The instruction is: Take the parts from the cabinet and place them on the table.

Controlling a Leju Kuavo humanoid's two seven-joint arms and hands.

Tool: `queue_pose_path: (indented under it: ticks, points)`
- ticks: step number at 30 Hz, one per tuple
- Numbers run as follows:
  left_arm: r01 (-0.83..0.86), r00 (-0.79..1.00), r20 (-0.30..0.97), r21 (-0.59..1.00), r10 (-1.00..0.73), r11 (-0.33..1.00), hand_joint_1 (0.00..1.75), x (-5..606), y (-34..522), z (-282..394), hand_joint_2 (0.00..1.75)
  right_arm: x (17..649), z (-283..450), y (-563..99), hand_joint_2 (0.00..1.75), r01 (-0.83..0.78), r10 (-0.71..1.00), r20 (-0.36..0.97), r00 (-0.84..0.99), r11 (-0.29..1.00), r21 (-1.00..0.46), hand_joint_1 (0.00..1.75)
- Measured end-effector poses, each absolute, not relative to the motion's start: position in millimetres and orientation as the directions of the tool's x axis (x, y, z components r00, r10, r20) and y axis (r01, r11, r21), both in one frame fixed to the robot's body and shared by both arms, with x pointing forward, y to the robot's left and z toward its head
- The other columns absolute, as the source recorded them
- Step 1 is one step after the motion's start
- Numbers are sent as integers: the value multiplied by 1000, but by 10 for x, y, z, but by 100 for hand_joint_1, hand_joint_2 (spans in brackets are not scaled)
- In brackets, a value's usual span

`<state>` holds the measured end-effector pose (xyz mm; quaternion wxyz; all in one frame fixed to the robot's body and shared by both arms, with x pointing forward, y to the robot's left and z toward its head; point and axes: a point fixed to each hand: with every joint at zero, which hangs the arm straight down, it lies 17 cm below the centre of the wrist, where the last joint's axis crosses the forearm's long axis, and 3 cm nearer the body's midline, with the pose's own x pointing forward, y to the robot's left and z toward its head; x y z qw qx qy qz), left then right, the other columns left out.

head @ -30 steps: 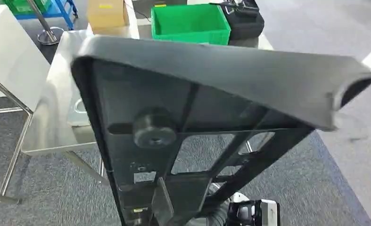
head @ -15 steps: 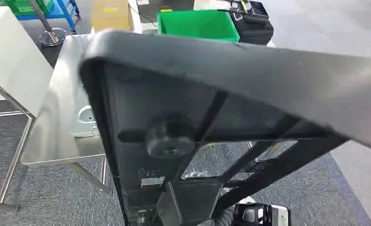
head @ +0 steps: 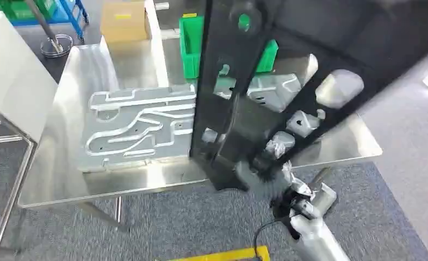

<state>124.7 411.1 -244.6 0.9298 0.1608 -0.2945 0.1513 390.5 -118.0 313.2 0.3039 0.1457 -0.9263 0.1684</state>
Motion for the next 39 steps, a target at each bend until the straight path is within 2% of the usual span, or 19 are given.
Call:
queue_pose_path:
  ticks: [5,9,14,16,18,22,25,28,33,39]
  points:
    - [-381,777,600,205,192,902,0,1247,4088,-2446,0,4860,3015,-2260,175,3,187,656,-732,963,-270,166]
    - [-375,780,597,207,187,903,0,1228,4082,-2452,0,5329,2860,-3047,175,261,482,653,-584,873,-411,166]
    - [-374,774,606,201,185,905,0,1291,4060,-2439,0,5808,3116,-3631,175,495,842,413,-347,539,-681,166]
    - [-369,770,612,198,180,908,0,1307,4046,-2432,0,5953,3154,-3670,175,512,913,307,-270,406,-757,166]
    - [-366,762,623,190,177,911,0,1352,4031,-2417,0,6134,3145,-3587,175,496,973,134,-189,213,-842,166]
    - [-362,743,646,169,175,916,0,1421,4011,-2383,0,6398,2938,-3130,175,389,966,-181,-187,-97,-916,166]
    - [-354,734,657,156,171,922,0,1450,3983,-2368,0,6460,2648,-2770,175,305,911,-328,-251,-247,-920,166]
    - [-350,725,668,151,166,925,0,1473,4004,-2347,0,6434,2404,-2357,175,261,835,-415,-361,-336,-905,166]
    - [-342,721,675,151,156,927,0,1495,4008,-2335,0,6312,2128,-1941,175,236,760,-433,-485,-362,-902,166]
    - [-334,718,681,158,142,929,0,1551,4015,-2318,0,6133,1874,-1686,175,219,737,-364,-569,-291,-931,166]
